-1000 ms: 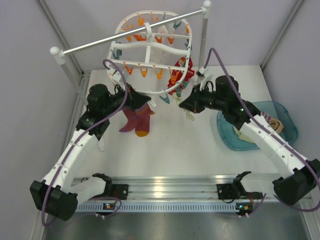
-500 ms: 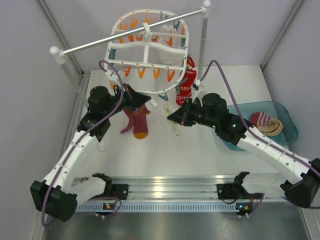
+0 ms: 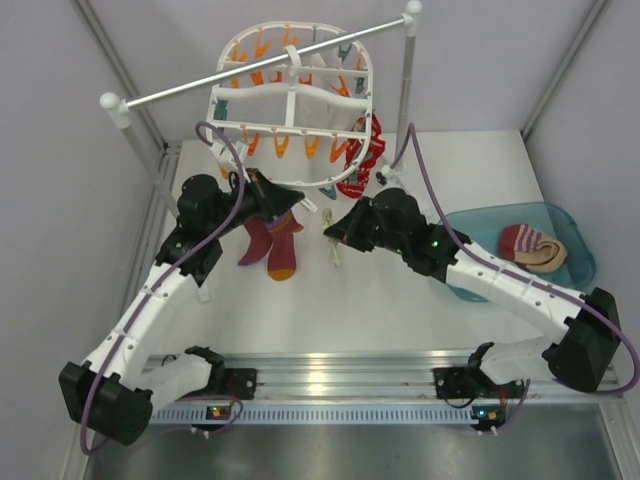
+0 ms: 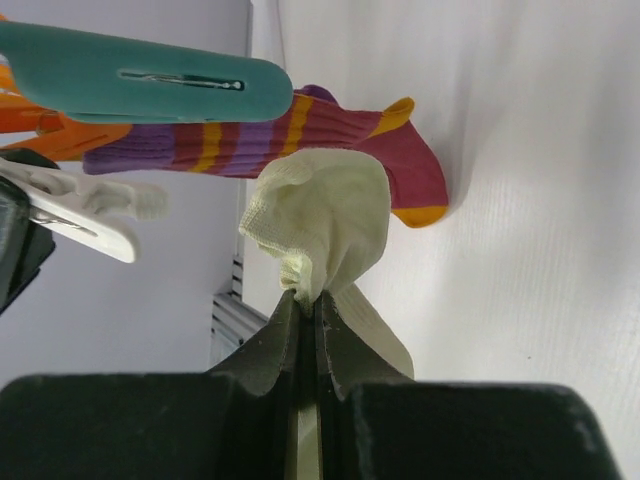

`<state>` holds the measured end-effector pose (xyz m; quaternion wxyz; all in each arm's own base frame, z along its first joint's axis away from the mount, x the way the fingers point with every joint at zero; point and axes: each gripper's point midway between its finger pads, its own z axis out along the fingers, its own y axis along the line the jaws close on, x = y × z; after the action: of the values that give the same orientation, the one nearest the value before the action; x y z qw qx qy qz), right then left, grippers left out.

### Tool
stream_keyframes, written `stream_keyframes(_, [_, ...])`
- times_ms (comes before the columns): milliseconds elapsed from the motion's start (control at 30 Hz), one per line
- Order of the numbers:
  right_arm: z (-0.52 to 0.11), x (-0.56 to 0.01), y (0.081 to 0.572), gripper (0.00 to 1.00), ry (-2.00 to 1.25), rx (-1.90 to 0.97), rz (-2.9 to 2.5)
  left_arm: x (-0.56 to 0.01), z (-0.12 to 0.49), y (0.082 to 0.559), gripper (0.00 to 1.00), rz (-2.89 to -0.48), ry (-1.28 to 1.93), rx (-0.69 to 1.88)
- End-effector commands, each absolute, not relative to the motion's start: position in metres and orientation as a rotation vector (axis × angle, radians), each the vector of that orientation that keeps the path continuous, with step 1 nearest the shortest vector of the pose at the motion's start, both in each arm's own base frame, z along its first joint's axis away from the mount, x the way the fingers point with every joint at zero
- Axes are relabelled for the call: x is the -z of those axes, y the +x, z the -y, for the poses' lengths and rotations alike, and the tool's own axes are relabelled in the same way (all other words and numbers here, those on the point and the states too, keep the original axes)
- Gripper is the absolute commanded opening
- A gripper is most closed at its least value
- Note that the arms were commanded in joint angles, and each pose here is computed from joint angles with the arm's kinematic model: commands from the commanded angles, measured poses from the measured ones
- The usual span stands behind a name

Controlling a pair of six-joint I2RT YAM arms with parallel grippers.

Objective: Clip the socks to the hanger
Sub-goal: Clamp the sock onto the hanger.

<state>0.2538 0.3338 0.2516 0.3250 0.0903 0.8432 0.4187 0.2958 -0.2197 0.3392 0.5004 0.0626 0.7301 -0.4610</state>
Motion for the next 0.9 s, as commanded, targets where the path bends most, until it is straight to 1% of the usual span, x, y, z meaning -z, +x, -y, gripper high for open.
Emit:
stream_keyframes(0, [-0.351, -0.31, 0.26, 0.0, 0.261, -1.255, -2.034, -0.345, 0.23, 0.286, 0.0, -1.734, 0.189, 1.18])
stream_keyframes(367, [-0.355, -0.318, 0.263, 0.0, 0.269, -1.29, -2.003, -0.341, 0.238, 0.28, 0.0, -1.733, 0.22, 1.214])
stream_keyframes(867, [-0.363, -0.33, 0.262, 0.0, 0.241, -1.345, -1.967, -0.335, 0.239, 0.281, 0.0, -1.74, 0.232, 1.184])
